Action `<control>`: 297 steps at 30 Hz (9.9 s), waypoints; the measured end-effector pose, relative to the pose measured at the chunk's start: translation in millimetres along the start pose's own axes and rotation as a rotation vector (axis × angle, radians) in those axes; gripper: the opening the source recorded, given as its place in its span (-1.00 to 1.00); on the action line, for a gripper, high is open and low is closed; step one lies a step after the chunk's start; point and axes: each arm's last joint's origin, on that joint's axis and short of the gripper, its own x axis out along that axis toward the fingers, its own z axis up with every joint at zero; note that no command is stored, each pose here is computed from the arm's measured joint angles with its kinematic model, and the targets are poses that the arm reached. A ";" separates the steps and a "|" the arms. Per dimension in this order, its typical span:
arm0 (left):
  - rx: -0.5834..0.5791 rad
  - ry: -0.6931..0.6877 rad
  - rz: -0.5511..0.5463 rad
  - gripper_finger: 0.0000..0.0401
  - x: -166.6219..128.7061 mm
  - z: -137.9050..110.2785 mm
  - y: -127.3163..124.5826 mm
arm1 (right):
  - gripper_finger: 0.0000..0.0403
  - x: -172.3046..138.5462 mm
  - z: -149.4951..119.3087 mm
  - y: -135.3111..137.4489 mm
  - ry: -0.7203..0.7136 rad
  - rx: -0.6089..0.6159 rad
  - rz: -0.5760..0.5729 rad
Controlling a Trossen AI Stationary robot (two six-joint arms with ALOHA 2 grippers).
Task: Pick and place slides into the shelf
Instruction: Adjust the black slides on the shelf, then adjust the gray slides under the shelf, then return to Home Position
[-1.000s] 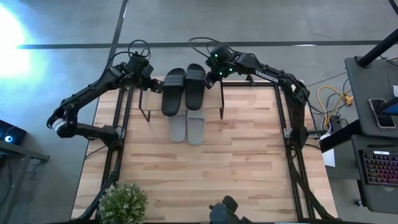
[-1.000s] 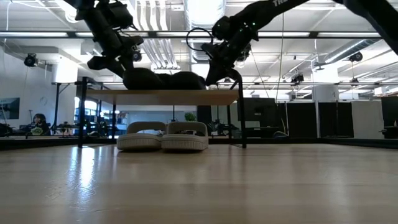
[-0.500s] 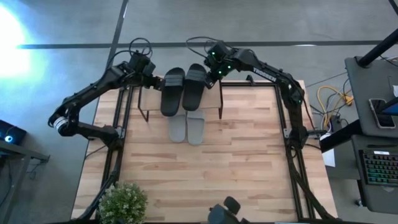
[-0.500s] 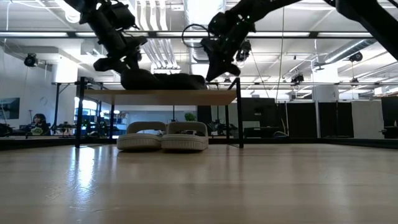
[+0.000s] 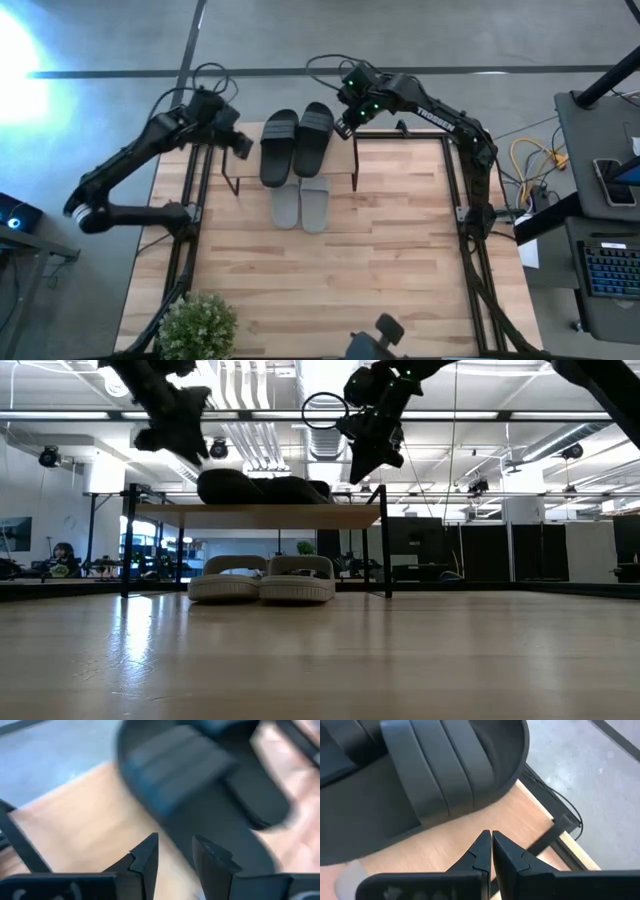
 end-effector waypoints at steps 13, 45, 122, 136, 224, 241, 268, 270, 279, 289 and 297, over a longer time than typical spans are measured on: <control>0.154 0.148 -0.249 -0.48 -15.3 -35.3 -58.3 | -0.96 18.8 32.7 -39.3 -0.241 0.244 0.067; 0.343 0.331 -0.083 -0.48 66.6 -49.3 -106.5 | -0.96 66.7 37.3 -23.7 -0.204 0.150 0.138; -0.076 0.072 0.168 -0.48 -7.7 -20.2 -9.9 | -0.96 11.9 -6.9 16.0 0.127 -0.107 0.075; 0.054 0.166 -0.150 -0.48 -15.1 -64.1 -47.5 | -0.96 -19.8 -55.8 68.8 0.245 -0.127 0.120; 0.130 0.023 0.044 -1.00 46.6 -234.5 -141.9 | -0.96 154.6 -162.9 193.2 -0.152 0.370 0.182; 0.407 -0.047 -0.065 -1.00 103.3 -262.7 -165.4 | -0.96 35.8 -196.5 238.3 -0.237 0.416 0.222; 0.575 -0.079 0.150 -1.00 166.3 -202.2 -128.3 | -0.96 -43.3 -273.3 215.7 -0.340 0.551 -0.129; 0.563 -0.088 0.116 -1.00 166.3 -200.3 -130.9 | -0.96 -42.8 -273.7 215.6 -0.339 0.550 -0.130; 0.555 -0.149 -0.005 -1.00 116.8 -180.1 -160.2 | -0.96 -28.1 -279.1 206.6 -0.182 0.558 -0.139; 0.172 -0.089 -0.120 -1.00 23.7 -179.4 -140.7 | -0.96 7.2 -263.6 204.6 -0.111 0.534 0.121; 0.064 -0.055 -0.083 -1.00 -1.1 -178.7 -116.7 | -0.96 21.3 -246.7 183.2 -0.166 0.477 0.052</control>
